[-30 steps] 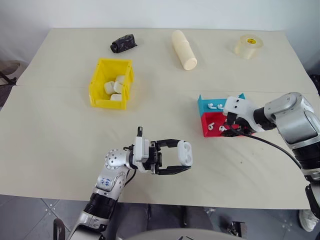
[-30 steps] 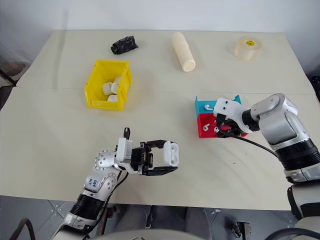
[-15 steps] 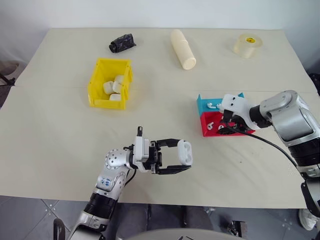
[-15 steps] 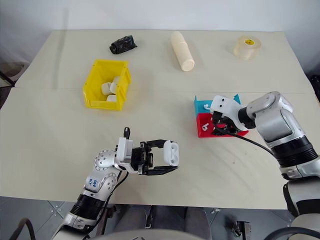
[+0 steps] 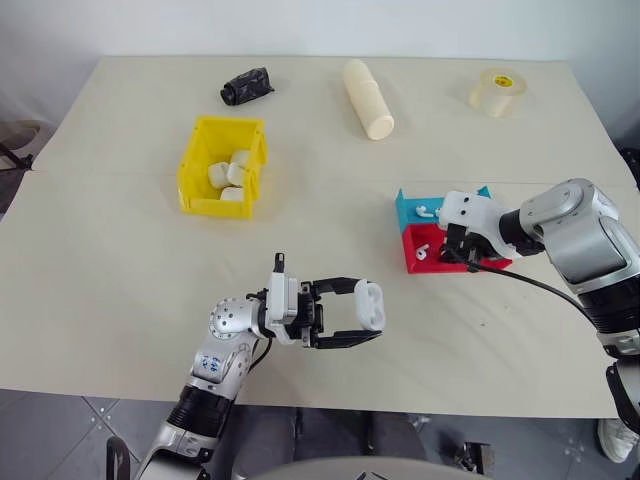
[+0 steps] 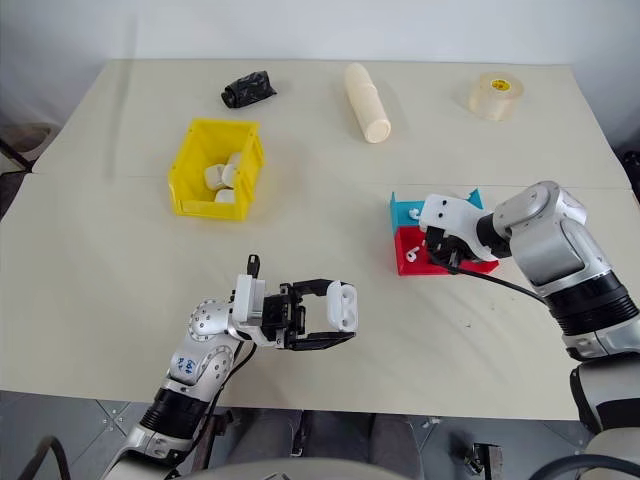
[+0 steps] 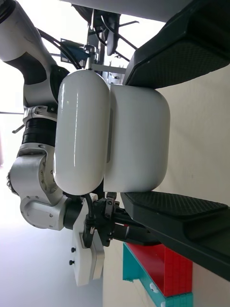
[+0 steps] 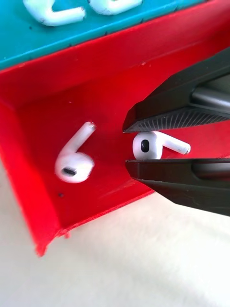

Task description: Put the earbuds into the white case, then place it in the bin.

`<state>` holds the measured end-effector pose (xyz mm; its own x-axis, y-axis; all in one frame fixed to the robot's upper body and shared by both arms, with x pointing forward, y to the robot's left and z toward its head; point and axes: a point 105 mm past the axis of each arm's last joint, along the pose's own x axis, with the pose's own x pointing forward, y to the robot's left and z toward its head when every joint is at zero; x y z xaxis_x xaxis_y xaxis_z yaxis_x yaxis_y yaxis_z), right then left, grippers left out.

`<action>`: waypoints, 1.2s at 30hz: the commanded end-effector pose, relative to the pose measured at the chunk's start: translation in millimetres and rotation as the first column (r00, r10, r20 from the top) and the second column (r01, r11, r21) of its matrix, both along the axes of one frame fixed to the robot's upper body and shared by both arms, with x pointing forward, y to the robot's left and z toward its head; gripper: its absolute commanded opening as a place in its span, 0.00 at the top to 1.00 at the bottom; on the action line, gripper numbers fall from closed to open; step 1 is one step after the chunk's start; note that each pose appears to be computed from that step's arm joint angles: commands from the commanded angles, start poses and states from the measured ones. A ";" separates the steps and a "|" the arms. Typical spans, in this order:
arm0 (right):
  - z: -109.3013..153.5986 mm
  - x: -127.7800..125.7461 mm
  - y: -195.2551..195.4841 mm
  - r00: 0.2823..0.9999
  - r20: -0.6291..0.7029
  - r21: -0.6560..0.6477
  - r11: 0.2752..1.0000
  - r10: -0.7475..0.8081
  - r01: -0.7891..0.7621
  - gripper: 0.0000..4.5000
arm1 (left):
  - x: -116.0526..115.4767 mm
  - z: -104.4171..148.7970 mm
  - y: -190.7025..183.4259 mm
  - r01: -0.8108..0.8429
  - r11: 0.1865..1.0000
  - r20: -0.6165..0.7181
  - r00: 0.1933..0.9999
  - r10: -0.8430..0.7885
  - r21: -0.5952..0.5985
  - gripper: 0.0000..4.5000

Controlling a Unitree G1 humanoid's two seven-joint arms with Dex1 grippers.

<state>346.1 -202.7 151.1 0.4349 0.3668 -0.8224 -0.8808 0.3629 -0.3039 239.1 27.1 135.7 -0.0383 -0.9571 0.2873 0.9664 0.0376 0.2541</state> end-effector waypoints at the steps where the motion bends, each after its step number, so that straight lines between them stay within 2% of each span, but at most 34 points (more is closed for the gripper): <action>1: -1.0 -1.5 -7.3 1.000 -0.004 -0.036 0.999 -0.019 0.019 0.90 | -4.1 11.0 -2.2 0.013 1.000 0.046 0.999 -0.012 -0.024 0.38; 15: 4.6 -2.9 -10.2 1.000 0.006 -0.032 0.999 -0.020 0.020 0.90 | -4.6 10.6 -2.7 0.026 0.999 0.042 0.999 -0.025 -0.021 0.38; 21: 32.7 -14.8 11.4 0.992 0.065 0.154 0.981 0.106 -0.115 0.90 | -2.7 11.3 0.5 0.044 0.999 0.028 0.999 -0.044 -0.020 0.38; 24: 38.9 -24.7 8.8 0.984 0.110 0.211 0.965 0.137 -0.158 0.90 | 1.4 12.5 2.4 0.038 0.999 0.021 0.999 -0.037 -0.026 0.38; 29: 44.9 -41.7 20.3 0.948 0.228 0.346 0.891 0.223 -0.293 0.90 | 8.7 15.5 4.3 0.032 0.999 0.003 1.000 -0.031 -0.040 0.38; 32: 54.0 -53.6 32.8 0.909 0.341 0.453 0.805 0.240 -0.383 0.90 | 13.7 15.7 5.2 0.036 0.999 -0.015 0.999 -0.036 -0.035 0.38; 36: 60.6 -66.9 45.5 0.894 0.385 0.556 0.717 0.227 -0.421 0.90 | 19.4 17.8 7.3 0.041 0.999 -0.030 0.999 -0.042 -0.031 0.38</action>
<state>286.8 -162.7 192.5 0.3617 0.8761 -0.3189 -0.9115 0.2604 -0.3184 257.0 32.2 145.5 -0.0565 -0.9561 0.2876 0.9766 0.0070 0.2151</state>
